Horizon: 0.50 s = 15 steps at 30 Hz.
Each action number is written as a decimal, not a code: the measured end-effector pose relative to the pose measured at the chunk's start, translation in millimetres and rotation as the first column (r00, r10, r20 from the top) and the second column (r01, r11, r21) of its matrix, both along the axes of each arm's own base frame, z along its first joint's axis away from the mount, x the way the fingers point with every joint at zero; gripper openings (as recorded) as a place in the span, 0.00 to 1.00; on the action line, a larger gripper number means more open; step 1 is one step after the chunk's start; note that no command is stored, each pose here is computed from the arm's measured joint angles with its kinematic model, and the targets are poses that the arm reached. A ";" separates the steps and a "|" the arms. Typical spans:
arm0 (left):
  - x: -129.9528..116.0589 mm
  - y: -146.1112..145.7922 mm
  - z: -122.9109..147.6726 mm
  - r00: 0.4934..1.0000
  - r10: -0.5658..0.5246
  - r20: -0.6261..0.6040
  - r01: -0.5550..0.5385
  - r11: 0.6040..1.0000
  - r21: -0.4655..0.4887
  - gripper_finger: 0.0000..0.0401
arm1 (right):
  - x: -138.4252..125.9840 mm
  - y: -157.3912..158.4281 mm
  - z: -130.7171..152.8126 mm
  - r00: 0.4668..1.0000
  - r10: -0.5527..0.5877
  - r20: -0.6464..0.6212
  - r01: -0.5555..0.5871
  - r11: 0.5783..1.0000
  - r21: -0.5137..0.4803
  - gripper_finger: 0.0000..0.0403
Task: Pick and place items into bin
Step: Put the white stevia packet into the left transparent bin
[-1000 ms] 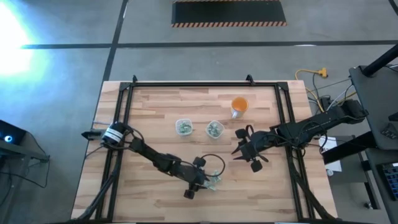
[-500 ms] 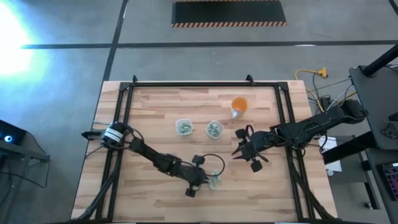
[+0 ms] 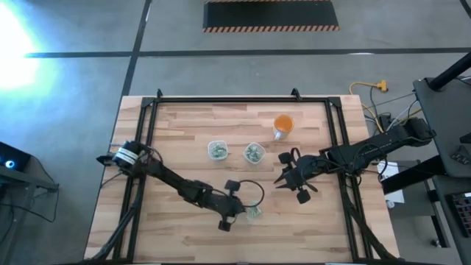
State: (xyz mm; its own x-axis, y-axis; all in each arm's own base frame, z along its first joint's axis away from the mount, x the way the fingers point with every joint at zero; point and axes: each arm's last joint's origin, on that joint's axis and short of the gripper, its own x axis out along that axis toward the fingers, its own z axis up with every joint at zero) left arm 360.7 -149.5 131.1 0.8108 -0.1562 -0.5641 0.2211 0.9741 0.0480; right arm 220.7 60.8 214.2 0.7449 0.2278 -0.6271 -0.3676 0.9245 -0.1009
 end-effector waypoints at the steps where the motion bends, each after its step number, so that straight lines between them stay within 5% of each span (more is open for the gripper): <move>1: -2.4 1.6 4.5 1.000 0.023 -0.010 -0.023 0.999 0.023 0.02 | 0.0 0.0 -0.1 1.000 0.000 0.000 0.000 1.000 0.000 0.19; 8: -28.9 20.9 50.3 0.959 0.283 0.012 -0.277 0.927 0.253 0.02 | 0.0 0.0 -0.2 1.000 0.000 0.000 0.000 1.000 0.000 0.16; 15: -58.8 44.4 96.4 0.835 0.520 0.181 -0.540 0.713 0.447 0.02 | -0.1 0.0 -0.6 1.000 0.002 0.000 -0.002 1.000 -0.003 0.16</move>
